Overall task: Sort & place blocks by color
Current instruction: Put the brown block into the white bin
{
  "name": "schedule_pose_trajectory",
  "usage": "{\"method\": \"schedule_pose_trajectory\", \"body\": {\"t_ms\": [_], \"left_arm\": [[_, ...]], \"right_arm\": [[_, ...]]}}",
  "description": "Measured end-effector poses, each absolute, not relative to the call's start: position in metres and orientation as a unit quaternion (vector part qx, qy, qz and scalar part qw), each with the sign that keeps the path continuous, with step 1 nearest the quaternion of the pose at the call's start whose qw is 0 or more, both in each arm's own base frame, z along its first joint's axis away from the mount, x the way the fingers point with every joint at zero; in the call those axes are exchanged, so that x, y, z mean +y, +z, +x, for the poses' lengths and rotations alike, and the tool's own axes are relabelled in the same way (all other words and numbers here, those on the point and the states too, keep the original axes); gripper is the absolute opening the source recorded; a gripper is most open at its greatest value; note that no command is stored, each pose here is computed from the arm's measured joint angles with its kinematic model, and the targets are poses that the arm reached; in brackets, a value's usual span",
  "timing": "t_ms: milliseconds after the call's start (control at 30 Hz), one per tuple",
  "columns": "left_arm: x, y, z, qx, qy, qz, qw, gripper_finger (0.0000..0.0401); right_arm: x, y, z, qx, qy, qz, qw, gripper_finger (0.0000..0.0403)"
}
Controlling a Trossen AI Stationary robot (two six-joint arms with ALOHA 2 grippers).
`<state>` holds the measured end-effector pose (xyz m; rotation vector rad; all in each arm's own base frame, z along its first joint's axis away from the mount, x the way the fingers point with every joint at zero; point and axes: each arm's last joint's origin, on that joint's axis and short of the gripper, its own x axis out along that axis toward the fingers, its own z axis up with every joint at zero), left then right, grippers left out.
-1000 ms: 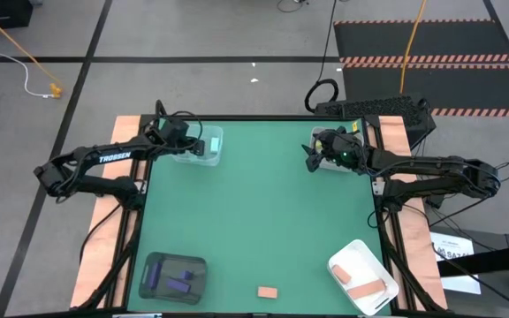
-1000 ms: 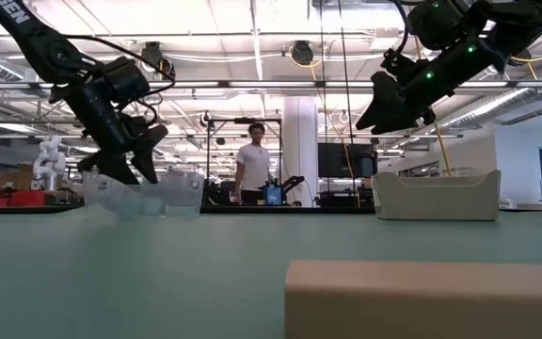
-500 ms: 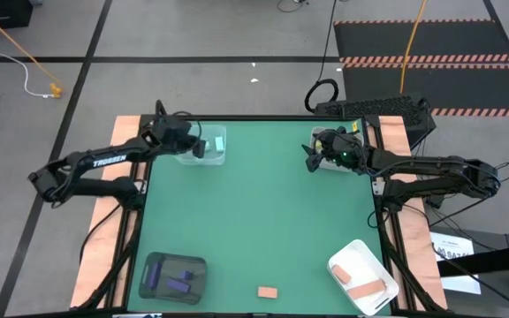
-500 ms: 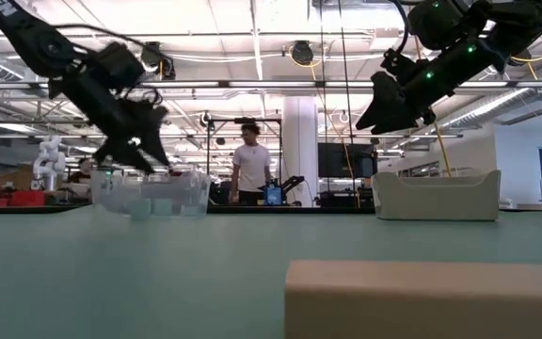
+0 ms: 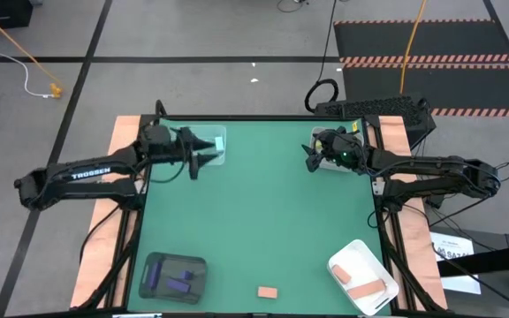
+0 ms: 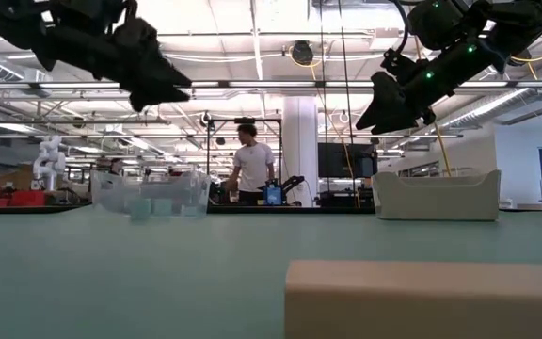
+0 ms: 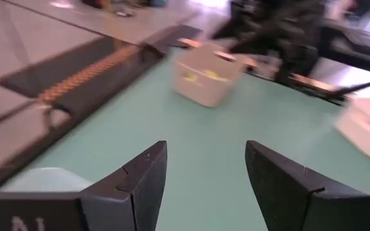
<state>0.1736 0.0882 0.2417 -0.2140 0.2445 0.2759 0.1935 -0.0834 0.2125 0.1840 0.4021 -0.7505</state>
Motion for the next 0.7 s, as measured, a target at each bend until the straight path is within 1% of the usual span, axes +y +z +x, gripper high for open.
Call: {"method": "schedule_pose_trajectory", "body": {"t_ms": [200,300,500,700], "left_arm": [[0.044,0.241,0.196,0.119,0.027,-0.094,0.988,0.0212],[0.017,0.244,0.208,0.093,-0.01,-0.082,0.992,0.0212],[-0.039,0.241,0.228,0.068,-0.045,-0.08,0.993,0.0212],[-0.088,0.238,0.253,0.103,-0.067,-0.061,0.991,0.0212]], "right_arm": [[-0.083,0.212,0.193,0.195,-0.363,0.089,0.907,0.027],[-0.083,0.212,0.193,0.195,-0.364,0.089,0.907,0.027],[-0.083,0.212,0.193,0.195,-0.364,0.089,0.907,0.027],[-0.083,0.212,0.193,0.195,-0.364,0.089,0.907,0.027]]}}
